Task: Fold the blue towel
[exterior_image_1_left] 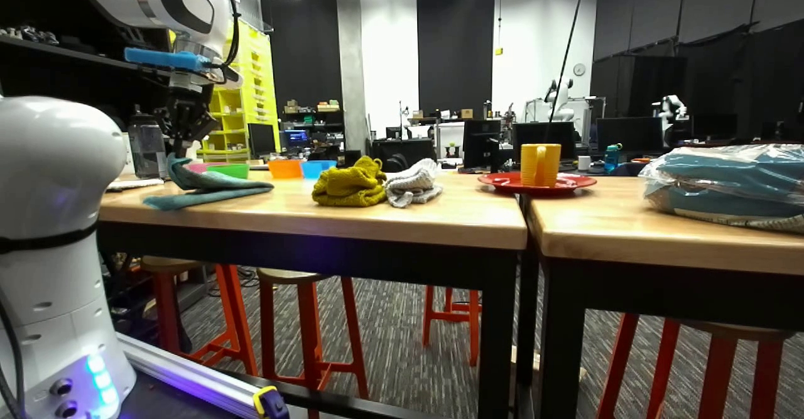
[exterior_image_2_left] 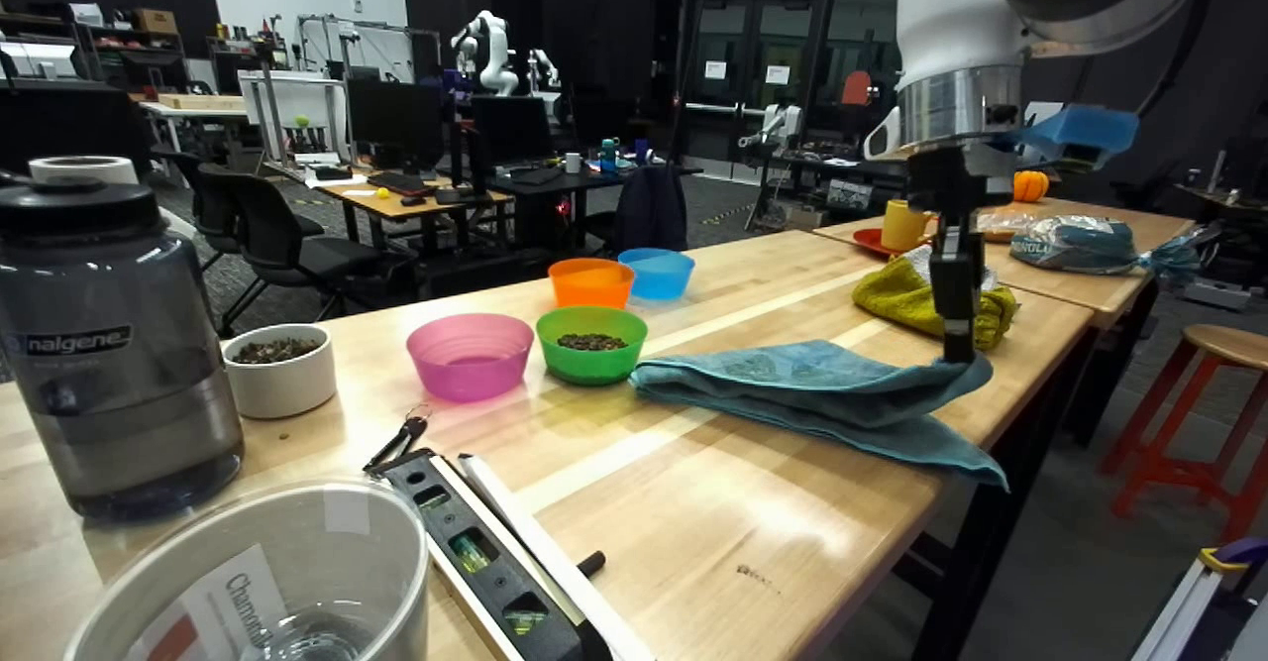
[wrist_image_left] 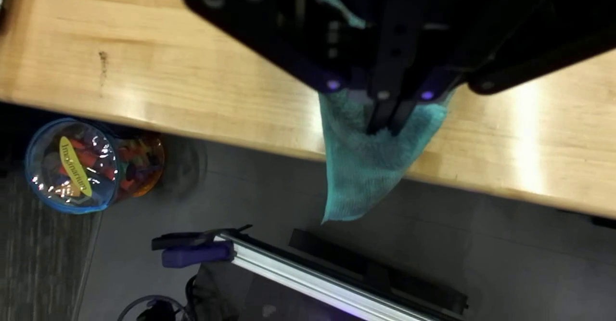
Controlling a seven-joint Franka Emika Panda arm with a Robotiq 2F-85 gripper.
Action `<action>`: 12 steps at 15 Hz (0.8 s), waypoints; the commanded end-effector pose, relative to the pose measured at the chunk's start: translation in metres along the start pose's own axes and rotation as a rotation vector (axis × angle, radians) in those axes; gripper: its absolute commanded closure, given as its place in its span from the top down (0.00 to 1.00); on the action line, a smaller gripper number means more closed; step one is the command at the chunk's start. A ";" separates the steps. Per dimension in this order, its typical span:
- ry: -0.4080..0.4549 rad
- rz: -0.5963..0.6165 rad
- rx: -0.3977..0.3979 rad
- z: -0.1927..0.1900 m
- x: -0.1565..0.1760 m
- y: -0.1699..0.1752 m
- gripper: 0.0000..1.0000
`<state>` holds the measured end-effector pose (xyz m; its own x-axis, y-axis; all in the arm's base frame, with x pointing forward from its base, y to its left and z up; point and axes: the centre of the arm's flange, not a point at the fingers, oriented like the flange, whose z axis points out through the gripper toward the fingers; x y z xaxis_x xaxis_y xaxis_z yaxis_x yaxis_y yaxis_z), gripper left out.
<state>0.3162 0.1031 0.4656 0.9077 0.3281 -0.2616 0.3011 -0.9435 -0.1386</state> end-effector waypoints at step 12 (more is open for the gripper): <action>0.033 -0.074 -0.010 0.016 -0.007 -0.027 0.95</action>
<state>0.2991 0.1293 0.4468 0.8779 0.3787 -0.2932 0.3506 -0.9252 -0.1454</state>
